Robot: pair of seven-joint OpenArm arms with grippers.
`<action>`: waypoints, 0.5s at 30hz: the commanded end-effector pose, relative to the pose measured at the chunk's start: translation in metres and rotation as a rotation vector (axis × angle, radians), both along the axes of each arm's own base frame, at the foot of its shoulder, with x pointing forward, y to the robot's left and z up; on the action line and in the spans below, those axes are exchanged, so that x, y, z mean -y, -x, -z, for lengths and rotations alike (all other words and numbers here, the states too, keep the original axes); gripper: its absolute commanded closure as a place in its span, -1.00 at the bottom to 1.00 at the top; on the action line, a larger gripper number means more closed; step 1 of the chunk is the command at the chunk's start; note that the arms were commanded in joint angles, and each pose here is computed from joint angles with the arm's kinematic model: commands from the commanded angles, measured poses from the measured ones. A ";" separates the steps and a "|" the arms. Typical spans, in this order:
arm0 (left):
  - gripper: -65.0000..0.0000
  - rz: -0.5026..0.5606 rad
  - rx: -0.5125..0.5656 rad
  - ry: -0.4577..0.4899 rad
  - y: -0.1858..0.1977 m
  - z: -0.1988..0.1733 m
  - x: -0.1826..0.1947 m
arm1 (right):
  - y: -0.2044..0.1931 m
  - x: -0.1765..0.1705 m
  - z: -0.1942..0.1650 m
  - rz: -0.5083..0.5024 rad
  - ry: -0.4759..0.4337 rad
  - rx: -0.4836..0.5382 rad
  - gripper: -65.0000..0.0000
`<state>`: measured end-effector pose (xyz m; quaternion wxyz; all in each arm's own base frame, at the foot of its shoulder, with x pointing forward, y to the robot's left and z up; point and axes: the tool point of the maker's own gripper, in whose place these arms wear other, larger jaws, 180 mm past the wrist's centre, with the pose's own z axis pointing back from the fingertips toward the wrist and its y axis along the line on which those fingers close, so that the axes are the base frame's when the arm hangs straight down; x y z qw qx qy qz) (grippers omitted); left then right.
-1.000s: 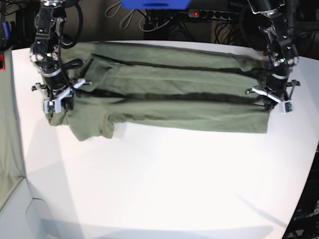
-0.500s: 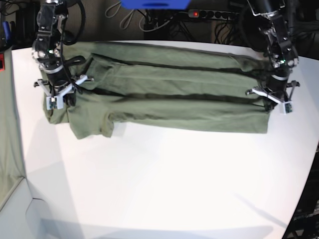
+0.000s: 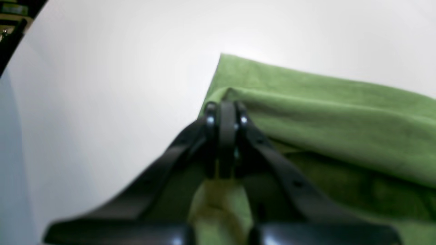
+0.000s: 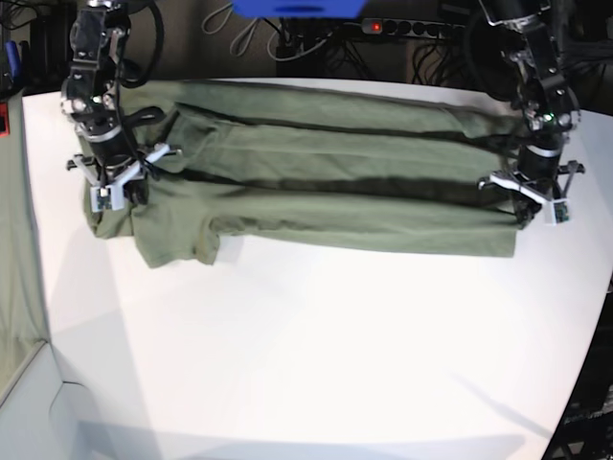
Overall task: Layout the t-shirt on the table in an organized manner, then fold the t-shirt properly
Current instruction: 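Hold the folded edge with both grippers and adjust it flat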
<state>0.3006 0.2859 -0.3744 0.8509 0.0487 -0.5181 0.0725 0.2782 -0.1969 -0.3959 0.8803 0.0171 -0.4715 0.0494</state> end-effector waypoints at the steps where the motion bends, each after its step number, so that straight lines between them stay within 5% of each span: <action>1: 1.00 0.002 0.049 -0.021 -0.008 -0.016 -0.005 | -0.007 -0.003 -0.014 -0.030 -0.001 0.054 1.00; 15: 1.00 -0.024 -0.047 0.030 0.005 0.025 -0.008 | 0.008 -0.003 0.019 -0.033 -0.028 -0.039 1.00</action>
